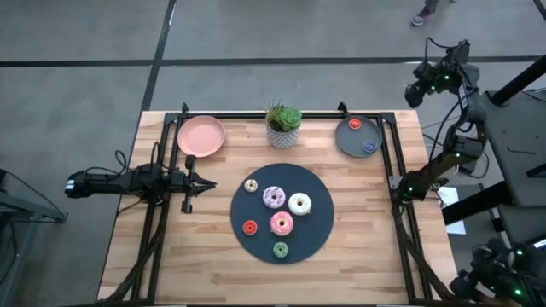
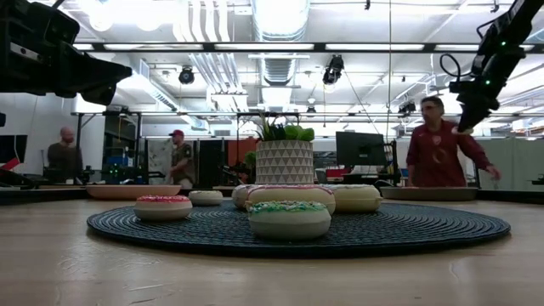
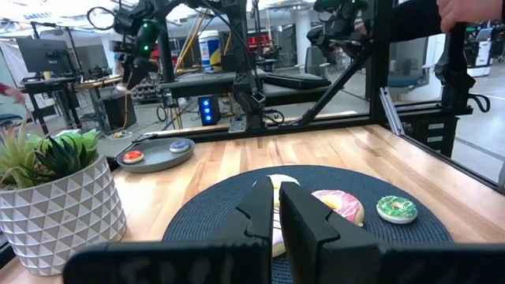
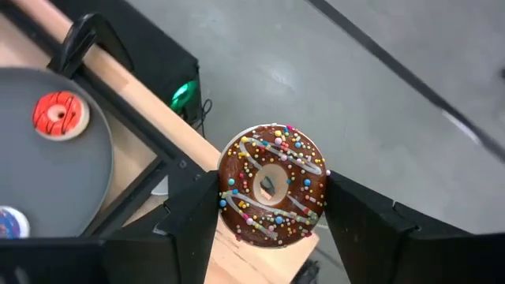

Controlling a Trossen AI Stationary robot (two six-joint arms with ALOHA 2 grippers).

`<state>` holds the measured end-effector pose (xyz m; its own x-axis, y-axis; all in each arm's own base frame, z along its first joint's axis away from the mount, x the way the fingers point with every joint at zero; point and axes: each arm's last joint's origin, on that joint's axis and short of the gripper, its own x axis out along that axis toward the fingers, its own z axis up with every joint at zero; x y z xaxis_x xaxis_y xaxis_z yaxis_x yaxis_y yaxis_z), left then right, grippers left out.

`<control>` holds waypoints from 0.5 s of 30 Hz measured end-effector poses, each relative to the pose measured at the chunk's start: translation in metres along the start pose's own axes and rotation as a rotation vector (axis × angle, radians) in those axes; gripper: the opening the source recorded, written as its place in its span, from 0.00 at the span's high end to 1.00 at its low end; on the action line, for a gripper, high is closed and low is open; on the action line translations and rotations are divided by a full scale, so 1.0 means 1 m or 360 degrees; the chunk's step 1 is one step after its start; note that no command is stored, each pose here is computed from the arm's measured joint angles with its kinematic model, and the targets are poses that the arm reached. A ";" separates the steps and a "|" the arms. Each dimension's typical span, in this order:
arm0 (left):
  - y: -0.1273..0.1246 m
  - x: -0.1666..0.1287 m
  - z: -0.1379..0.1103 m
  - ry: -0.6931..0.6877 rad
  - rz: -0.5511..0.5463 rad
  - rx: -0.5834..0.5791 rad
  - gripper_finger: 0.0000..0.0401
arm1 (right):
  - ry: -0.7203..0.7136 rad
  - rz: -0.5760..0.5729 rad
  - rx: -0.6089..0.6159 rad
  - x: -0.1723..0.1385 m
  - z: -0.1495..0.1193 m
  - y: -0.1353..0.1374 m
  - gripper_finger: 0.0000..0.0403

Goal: Pick & Place donuts
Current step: Put the small brown donut on the gray plate

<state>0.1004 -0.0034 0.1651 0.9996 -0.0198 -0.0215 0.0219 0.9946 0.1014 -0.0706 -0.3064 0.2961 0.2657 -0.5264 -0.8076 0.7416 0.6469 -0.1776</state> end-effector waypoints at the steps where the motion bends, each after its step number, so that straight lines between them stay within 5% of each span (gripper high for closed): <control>1: 0.000 0.000 0.000 0.0000 0.0000 0.0000 1.00 | -0.0001 0.0010 -0.0044 0.002 0.002 0.001 0.48; 15: 0.000 0.000 0.000 0.0000 0.0000 0.0000 1.00 | -0.0035 -0.0009 -0.0270 0.004 0.010 0.004 0.48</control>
<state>0.1004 -0.0034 0.1651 0.9996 -0.0198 -0.0215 0.0219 0.9946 0.1013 -0.0601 -0.3112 0.2976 0.2763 -0.5411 -0.7942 0.6293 0.7265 -0.2760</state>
